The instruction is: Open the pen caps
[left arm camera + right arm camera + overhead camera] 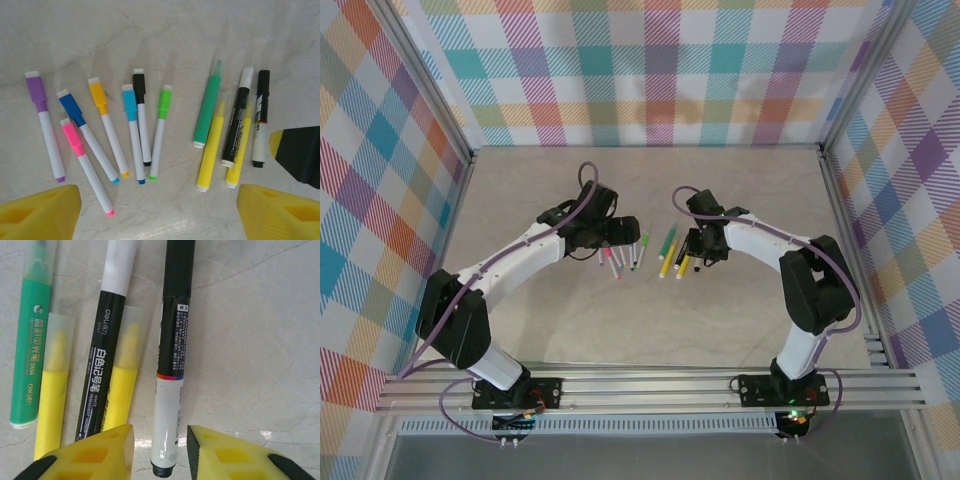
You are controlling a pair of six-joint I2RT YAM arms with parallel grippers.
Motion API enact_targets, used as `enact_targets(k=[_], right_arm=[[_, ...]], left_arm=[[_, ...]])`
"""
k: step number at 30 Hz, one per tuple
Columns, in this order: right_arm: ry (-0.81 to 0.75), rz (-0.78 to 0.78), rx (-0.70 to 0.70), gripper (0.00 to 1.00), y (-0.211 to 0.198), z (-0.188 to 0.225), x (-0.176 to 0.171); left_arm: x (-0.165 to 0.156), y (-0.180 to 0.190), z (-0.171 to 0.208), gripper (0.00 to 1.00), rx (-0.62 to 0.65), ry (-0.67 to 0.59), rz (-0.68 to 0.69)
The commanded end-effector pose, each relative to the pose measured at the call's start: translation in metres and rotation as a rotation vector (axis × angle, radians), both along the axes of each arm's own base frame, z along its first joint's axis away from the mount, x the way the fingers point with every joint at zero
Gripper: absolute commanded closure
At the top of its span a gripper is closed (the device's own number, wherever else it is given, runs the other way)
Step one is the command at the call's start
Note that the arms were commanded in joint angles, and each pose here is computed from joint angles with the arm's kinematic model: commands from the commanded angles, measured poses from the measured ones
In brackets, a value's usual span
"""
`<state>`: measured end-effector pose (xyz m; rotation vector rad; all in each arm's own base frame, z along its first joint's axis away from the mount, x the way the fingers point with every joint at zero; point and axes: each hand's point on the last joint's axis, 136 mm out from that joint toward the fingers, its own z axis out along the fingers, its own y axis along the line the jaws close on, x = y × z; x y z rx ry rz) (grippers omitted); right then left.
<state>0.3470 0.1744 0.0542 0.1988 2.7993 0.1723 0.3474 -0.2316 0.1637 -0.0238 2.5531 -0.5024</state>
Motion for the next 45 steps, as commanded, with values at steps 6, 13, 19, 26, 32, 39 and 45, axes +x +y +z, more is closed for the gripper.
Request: enact_targets(k=[6, 13, 19, 26, 32, 39, 45], right_arm=[[-0.063, -0.129, -0.048, 0.63, -0.049, 0.038, -0.018], [-0.128, -0.227, 0.026, 0.56, -0.091, 0.063, -0.032], [-0.136, -0.246, 0.076, 0.5, -0.1, 0.064, -0.036], [-0.126, -0.244, 0.094, 0.48, -0.102, 0.057, -0.039], [-0.15, -0.257, 0.104, 0.49, -0.109, 0.061, -0.044], [-0.147, -0.262, 0.115, 0.51, -0.111, 0.057, -0.049], [-0.146, -0.266, 0.128, 0.54, -0.111, 0.055, -0.049]], left_arm=[[-0.005, -0.073, 0.012, 0.24, 0.011, -0.017, -0.134], [-0.014, -0.13, -0.013, 0.33, 0.046, 0.015, -0.224], [-0.019, -0.158, -0.033, 0.39, 0.06, 0.039, -0.263], [-0.02, -0.177, -0.055, 0.39, 0.143, 0.045, -0.283], [-0.019, -0.186, -0.077, 0.4, 0.172, 0.062, -0.284], [-0.021, -0.195, -0.093, 0.43, 0.191, 0.07, -0.299], [-0.018, -0.198, -0.102, 0.46, 0.208, 0.075, -0.298]])
